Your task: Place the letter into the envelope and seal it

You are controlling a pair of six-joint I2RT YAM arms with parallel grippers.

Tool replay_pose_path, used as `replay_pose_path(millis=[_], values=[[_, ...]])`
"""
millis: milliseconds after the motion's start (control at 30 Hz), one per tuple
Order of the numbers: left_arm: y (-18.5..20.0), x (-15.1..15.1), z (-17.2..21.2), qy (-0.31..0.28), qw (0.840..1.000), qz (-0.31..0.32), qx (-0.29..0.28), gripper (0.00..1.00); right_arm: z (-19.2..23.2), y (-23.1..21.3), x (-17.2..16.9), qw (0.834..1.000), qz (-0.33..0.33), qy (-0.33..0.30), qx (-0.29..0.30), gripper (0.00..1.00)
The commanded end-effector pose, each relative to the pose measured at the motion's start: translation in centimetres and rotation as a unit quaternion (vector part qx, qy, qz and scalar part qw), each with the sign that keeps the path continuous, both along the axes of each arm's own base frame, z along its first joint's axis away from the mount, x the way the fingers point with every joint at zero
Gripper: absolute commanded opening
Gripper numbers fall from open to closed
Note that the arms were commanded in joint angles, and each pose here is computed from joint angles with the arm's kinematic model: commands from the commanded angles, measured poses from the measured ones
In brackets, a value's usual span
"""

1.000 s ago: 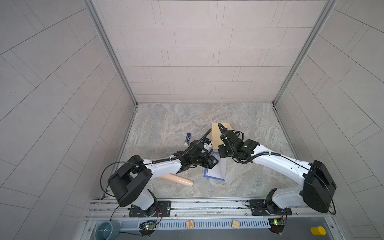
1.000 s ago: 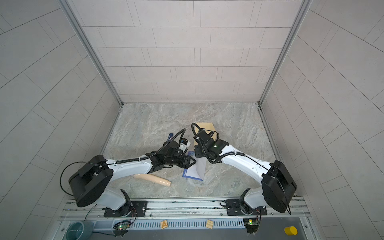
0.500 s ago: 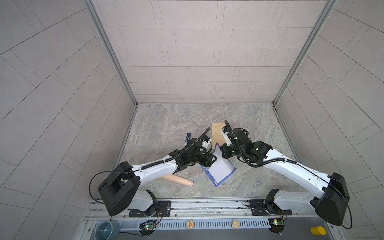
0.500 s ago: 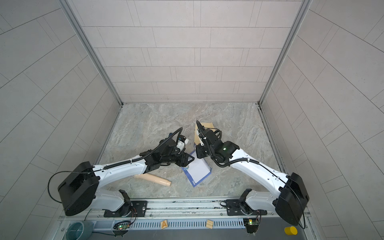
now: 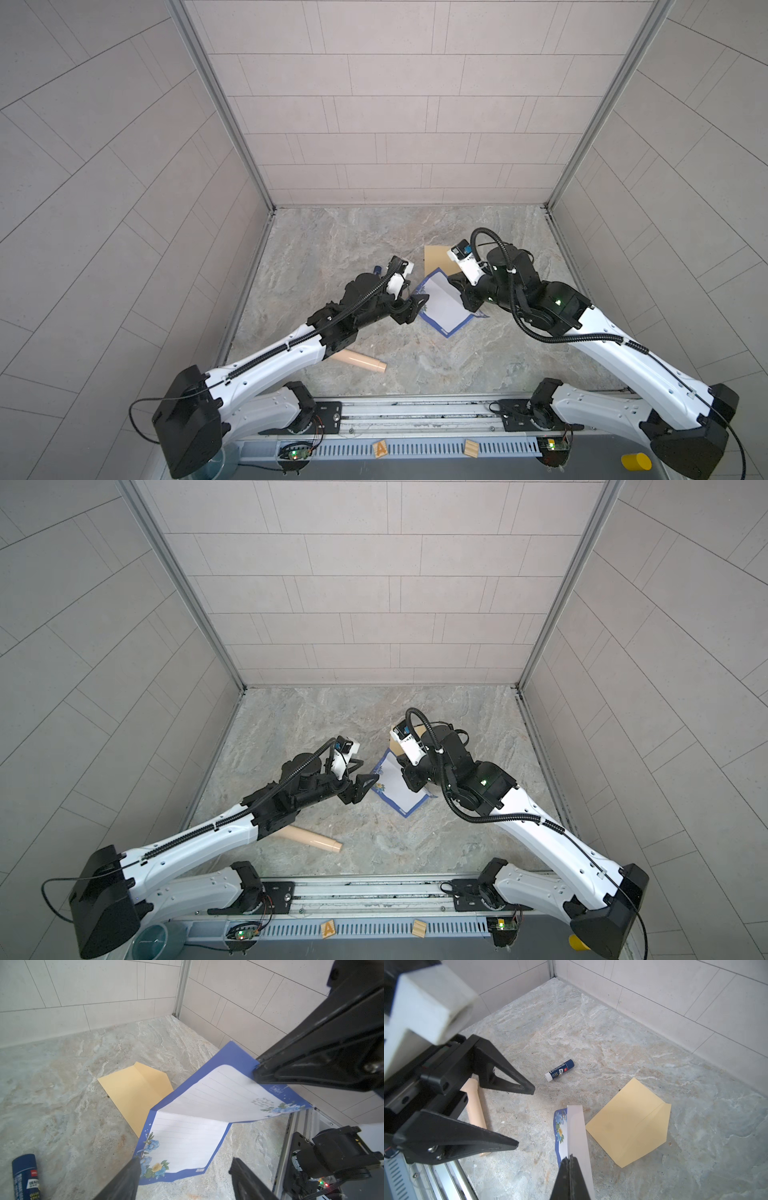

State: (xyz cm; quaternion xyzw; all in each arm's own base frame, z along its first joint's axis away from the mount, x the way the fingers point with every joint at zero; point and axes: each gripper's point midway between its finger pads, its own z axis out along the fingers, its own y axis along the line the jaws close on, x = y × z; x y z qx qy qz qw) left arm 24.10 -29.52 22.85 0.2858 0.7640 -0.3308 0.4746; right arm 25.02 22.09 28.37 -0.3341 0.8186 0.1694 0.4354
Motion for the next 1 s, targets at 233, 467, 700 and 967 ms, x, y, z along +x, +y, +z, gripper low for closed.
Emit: replay_pose_path(millis=[233, 467, 700, 967], values=[[-1.1, 0.0, -0.2, -0.086, 0.996, -0.038, -0.006, 0.75, 2.0, 0.1, -1.6, 0.991, 0.101, -0.041, -0.074, 0.00], [-0.5, 0.6, -2.3, -0.075, 0.997, -0.026, 0.019, 0.75, 3.0, 0.0, -2.6, 0.986, 0.131, -0.057, -0.080, 0.00], [-0.4, 0.8, -3.8, -0.053, 0.998, -0.037, 0.023, 0.75, 3.9, 0.3, -3.5, 0.982, 0.159, -0.072, -0.069, 0.00], [-0.6, 0.7, -4.4, -0.010, 0.997, -0.072, -0.016, 0.75, 4.5, 0.9, -4.0, 0.979, 0.180, -0.082, -0.055, 0.00]])
